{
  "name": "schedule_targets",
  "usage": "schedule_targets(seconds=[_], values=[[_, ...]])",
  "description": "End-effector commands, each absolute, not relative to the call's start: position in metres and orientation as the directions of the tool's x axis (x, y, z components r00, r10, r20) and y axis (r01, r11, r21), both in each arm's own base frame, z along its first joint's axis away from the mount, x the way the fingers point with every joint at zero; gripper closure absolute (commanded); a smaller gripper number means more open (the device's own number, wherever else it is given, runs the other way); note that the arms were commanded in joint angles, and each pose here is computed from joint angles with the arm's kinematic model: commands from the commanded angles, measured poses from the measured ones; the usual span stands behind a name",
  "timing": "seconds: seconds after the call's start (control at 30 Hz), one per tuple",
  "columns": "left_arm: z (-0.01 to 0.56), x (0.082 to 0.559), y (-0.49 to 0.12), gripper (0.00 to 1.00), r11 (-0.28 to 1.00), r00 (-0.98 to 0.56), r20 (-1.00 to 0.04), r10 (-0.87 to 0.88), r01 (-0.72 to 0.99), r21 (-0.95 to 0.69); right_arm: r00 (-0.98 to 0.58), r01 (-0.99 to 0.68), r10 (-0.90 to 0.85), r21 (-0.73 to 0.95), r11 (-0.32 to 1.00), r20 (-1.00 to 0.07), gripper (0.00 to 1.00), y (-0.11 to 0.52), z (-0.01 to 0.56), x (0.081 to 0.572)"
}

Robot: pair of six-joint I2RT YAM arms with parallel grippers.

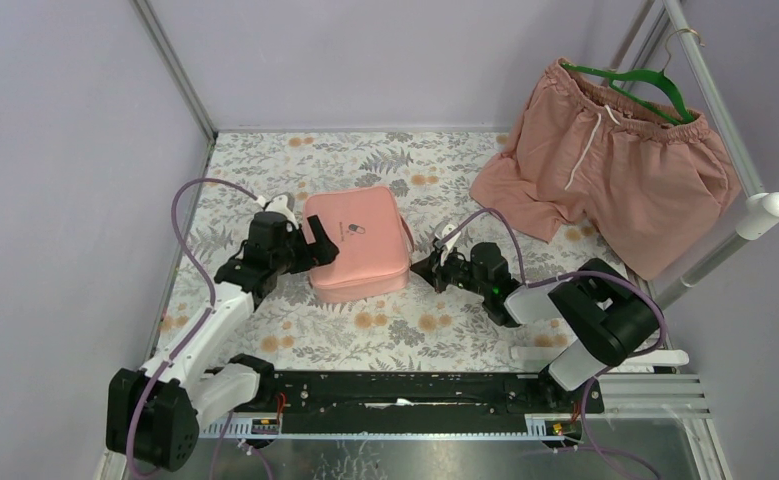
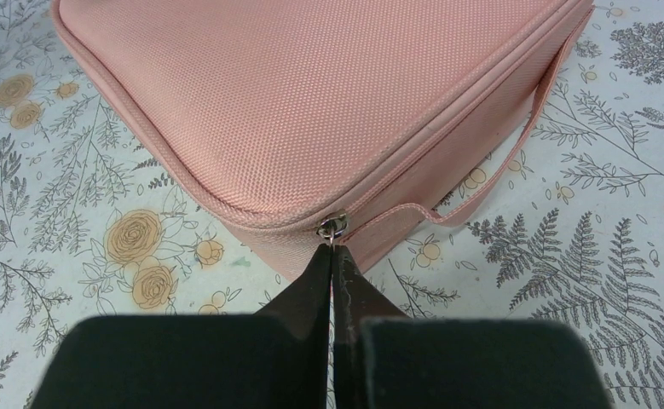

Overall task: Organize the medicine kit
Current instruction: Zip the medicine box at the center of the board.

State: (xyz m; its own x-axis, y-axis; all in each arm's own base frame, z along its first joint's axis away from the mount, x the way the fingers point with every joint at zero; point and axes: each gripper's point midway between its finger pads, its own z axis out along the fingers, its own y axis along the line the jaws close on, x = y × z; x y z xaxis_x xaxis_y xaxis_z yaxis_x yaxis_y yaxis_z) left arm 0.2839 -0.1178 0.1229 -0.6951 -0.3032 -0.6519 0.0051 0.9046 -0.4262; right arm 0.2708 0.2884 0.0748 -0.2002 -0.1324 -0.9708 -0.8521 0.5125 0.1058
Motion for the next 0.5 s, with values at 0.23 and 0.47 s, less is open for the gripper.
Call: schedule_targets(seconds=[0.23,0.47], values=[[0.097,0.267,-0.112,0.09,0.849,-0.676,-0.572,-0.465,-0.159,-0.503,-0.197,-0.845,-0.12,0.106,0.524,-0.973,1.0,0.288,0.089,0.275],[0.113,0.278,-0.101,0.19,0.841,-0.605,-0.612,-0.51,-0.202,-0.501,-0.211,-0.849,-0.12,0.121,0.514,-0.97,1.0,0.288,0.088,0.271]])
